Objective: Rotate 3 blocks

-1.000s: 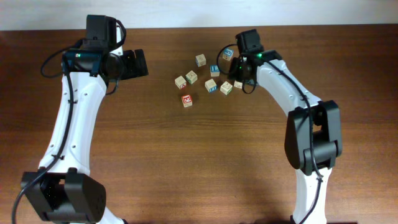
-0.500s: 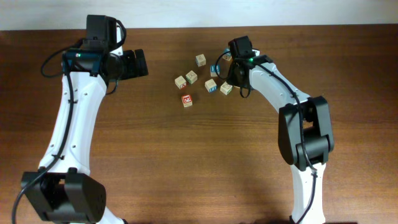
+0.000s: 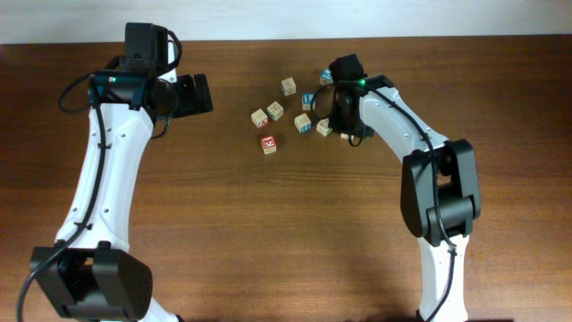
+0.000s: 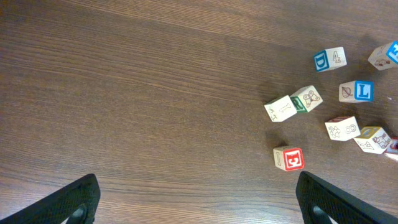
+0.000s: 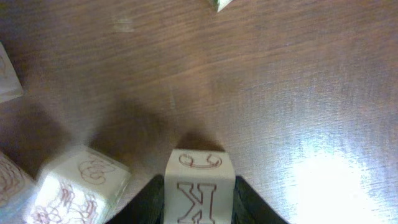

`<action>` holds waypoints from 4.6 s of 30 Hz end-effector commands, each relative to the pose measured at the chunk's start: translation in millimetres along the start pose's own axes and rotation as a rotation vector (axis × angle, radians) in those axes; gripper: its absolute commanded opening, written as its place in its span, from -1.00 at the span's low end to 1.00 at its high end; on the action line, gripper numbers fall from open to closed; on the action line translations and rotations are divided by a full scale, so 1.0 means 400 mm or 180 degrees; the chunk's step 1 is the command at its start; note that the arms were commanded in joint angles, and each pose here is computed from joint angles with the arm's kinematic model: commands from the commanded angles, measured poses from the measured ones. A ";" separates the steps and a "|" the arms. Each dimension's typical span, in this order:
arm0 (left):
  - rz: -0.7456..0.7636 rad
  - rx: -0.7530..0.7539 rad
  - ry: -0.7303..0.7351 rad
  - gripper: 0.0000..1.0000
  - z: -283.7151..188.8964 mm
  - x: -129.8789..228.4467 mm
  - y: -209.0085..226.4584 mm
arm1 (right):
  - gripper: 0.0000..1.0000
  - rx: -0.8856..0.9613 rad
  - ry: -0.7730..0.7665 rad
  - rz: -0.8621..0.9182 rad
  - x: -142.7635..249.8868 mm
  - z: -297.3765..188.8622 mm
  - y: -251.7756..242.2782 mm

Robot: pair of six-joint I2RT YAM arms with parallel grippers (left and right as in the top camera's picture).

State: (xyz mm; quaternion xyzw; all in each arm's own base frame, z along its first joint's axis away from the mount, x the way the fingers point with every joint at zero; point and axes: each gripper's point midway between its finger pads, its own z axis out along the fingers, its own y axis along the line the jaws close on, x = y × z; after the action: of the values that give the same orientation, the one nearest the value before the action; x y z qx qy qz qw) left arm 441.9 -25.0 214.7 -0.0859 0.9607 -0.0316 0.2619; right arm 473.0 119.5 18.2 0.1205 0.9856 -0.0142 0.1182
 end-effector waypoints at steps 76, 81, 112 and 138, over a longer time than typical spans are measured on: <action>0.0019 -0.0026 -0.0034 0.98 -0.005 -0.010 0.002 | -0.45 -0.0201 0.1118 -0.0630 0.266 -0.040 0.108; 0.0019 -0.0026 -0.0034 0.98 -0.005 -0.010 0.002 | -0.45 0.0204 0.1268 -0.0487 0.292 -0.052 0.043; 0.0019 -0.0020 -0.0043 0.98 -0.005 -0.012 0.001 | 0.44 -0.0729 -0.0458 -0.1693 -0.042 -0.091 0.289; 0.0019 -0.0012 -0.0044 0.98 -0.005 -0.012 0.000 | -0.34 -0.0436 0.1093 -0.0848 0.202 -0.037 0.188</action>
State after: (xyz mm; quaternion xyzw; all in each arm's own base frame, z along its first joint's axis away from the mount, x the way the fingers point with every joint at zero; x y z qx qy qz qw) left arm 442.5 -25.1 215.2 -0.0853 0.9604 -0.0319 0.2634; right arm 426.1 205.5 4.8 -0.0506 0.9979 0.0362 -0.0166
